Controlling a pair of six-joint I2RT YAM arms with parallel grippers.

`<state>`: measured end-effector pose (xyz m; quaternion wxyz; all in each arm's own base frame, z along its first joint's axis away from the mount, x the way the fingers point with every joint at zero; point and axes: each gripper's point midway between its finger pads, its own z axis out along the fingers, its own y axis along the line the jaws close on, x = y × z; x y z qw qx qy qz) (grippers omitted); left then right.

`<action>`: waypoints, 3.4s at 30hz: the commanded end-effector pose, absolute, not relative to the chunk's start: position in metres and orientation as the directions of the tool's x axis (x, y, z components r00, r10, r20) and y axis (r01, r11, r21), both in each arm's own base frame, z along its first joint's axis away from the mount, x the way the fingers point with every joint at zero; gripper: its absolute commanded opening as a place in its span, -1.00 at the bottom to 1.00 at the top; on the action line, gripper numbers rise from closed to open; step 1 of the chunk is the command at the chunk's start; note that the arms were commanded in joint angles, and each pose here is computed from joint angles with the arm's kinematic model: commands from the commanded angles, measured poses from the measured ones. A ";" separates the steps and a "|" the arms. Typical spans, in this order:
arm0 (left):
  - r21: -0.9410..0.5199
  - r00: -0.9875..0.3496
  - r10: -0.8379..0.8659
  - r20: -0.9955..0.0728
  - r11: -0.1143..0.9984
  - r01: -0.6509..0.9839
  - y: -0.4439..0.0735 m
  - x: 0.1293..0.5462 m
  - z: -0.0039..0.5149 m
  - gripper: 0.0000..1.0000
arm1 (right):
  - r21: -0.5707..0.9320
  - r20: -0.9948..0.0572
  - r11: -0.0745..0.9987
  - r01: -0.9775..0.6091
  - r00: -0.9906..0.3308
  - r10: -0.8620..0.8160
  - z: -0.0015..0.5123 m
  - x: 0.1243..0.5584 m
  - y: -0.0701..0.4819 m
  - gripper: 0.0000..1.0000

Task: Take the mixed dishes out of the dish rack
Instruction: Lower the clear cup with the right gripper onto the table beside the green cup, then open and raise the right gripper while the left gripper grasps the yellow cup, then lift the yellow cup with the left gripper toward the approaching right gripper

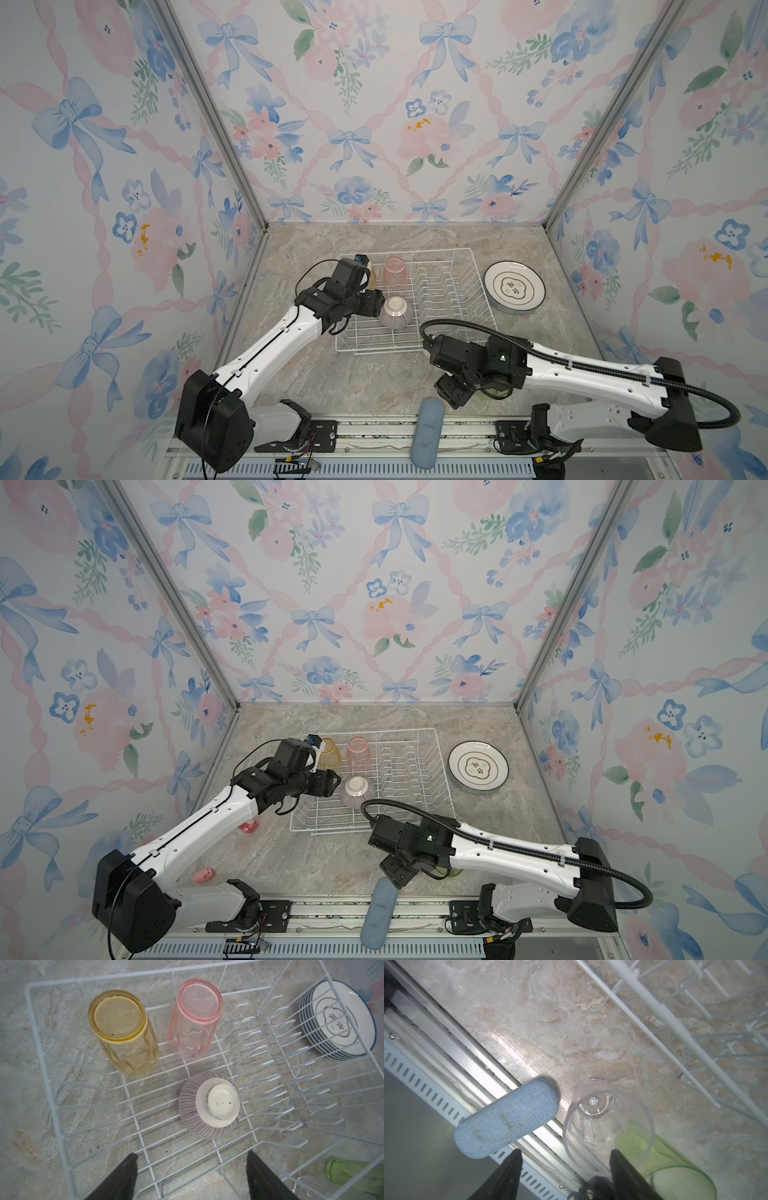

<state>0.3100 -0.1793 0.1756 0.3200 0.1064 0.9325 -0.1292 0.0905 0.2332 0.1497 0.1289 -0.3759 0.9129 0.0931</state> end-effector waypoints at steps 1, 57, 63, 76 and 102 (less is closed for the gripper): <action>-0.129 -0.745 0.090 -0.661 0.964 0.231 -0.177 0.327 0.191 0.59 | 0.154 -0.428 0.686 -0.711 -0.674 -0.602 0.187 0.092 0.237 0.48; -0.001 -0.842 0.040 -0.539 0.999 0.049 -0.152 0.462 0.105 0.18 | 0.303 -0.684 0.730 -0.612 -0.674 -0.281 0.247 0.159 0.204 0.69; 0.005 -0.845 0.050 -0.532 0.998 0.055 -0.151 0.457 0.103 0.16 | 0.324 -0.698 0.728 -0.604 -0.672 -0.247 0.247 0.167 0.207 0.70; -0.094 -0.794 0.033 -0.606 0.989 0.112 -0.164 0.432 0.160 0.16 | 0.494 -0.716 0.621 -0.609 -0.690 -0.107 0.257 0.186 0.234 0.70; -0.385 -0.735 0.065 -0.674 0.819 0.425 -0.253 0.354 0.254 0.16 | 0.772 -0.625 0.280 -0.570 -0.760 0.177 0.256 0.234 0.265 0.19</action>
